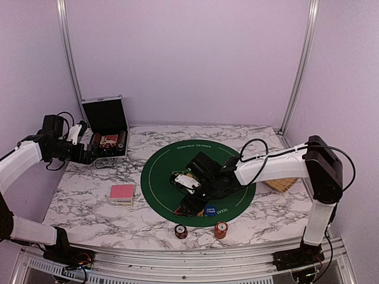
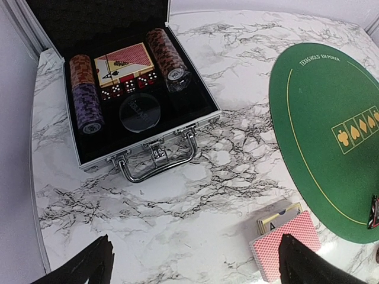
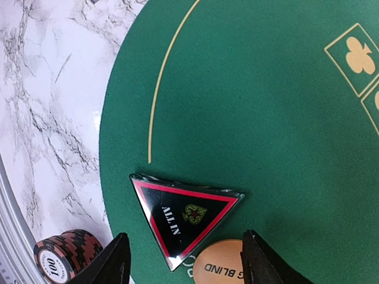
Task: Distribute texas hold em gaming equipment
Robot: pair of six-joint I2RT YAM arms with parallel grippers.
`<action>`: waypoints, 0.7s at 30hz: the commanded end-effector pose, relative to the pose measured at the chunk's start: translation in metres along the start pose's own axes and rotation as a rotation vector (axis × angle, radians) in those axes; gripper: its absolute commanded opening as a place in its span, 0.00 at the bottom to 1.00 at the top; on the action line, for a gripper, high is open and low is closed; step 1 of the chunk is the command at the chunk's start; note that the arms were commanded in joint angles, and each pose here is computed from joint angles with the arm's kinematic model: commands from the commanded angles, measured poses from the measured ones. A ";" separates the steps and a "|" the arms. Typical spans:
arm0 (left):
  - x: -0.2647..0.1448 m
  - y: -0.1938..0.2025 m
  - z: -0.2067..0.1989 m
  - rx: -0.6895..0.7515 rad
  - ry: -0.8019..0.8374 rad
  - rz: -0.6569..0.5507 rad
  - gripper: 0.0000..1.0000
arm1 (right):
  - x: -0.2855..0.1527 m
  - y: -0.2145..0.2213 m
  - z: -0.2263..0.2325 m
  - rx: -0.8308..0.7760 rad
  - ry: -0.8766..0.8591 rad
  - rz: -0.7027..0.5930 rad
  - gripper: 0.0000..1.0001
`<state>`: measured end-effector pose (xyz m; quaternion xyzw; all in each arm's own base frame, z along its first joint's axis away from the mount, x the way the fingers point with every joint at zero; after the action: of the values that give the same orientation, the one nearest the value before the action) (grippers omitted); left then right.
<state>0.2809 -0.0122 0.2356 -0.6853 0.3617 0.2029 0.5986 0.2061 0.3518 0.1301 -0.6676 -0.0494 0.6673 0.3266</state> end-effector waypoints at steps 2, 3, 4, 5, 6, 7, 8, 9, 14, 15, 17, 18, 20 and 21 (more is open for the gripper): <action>-0.014 -0.005 -0.004 0.021 0.013 -0.013 0.99 | 0.008 -0.012 0.005 -0.043 0.029 0.007 0.60; -0.014 -0.006 -0.004 0.023 0.014 -0.015 0.99 | 0.011 -0.012 0.007 -0.050 0.029 0.017 0.59; -0.015 -0.006 -0.004 0.024 0.014 -0.016 0.99 | 0.013 -0.012 0.008 -0.059 0.033 0.024 0.58; -0.015 -0.007 -0.004 0.026 0.016 -0.015 0.99 | 0.015 -0.011 0.011 -0.068 0.036 0.032 0.58; -0.015 -0.008 -0.005 0.027 0.019 -0.015 0.99 | 0.017 -0.011 0.013 -0.073 0.038 0.038 0.58; -0.016 -0.008 -0.006 0.029 0.023 -0.017 0.99 | 0.018 -0.010 0.014 -0.075 0.039 0.043 0.58; -0.017 -0.009 -0.006 0.031 0.027 -0.018 0.99 | 0.019 -0.010 0.014 -0.076 0.043 0.047 0.57; -0.017 -0.010 -0.006 0.031 0.030 -0.019 0.99 | 0.019 -0.010 0.014 -0.076 0.047 0.048 0.57; -0.019 -0.012 -0.008 0.033 0.042 -0.027 0.99 | 0.016 -0.007 0.014 -0.071 0.068 0.051 0.57; -0.019 -0.012 -0.008 0.032 0.042 -0.028 0.99 | 0.016 -0.005 0.014 -0.073 0.072 0.053 0.56; -0.019 -0.012 -0.008 0.032 0.044 -0.027 0.99 | 0.016 -0.001 0.016 -0.077 0.088 0.066 0.56; -0.019 -0.012 -0.008 0.031 0.045 -0.027 0.99 | 0.015 0.001 0.016 -0.079 0.097 0.072 0.56; -0.019 -0.012 -0.008 0.031 0.045 -0.027 0.99 | 0.015 0.006 0.018 -0.080 0.107 0.076 0.56; -0.020 -0.013 -0.008 0.030 0.047 -0.030 0.99 | 0.014 0.007 0.019 -0.079 0.109 0.075 0.56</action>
<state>0.2792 -0.0146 0.2467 -0.6833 0.3706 0.1867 0.6008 0.1971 0.3655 0.1136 -0.7048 -0.0380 0.6487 0.2846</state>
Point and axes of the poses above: each gripper's point midway between its finger pads, its own x axis out along the fingers, its own z axis along the line the jaws close on, y = z × x, the point moved 9 cm from there along -x, back along the fingers, and after that the axes turned 9 degrees about -x, right-handed, at the moved point
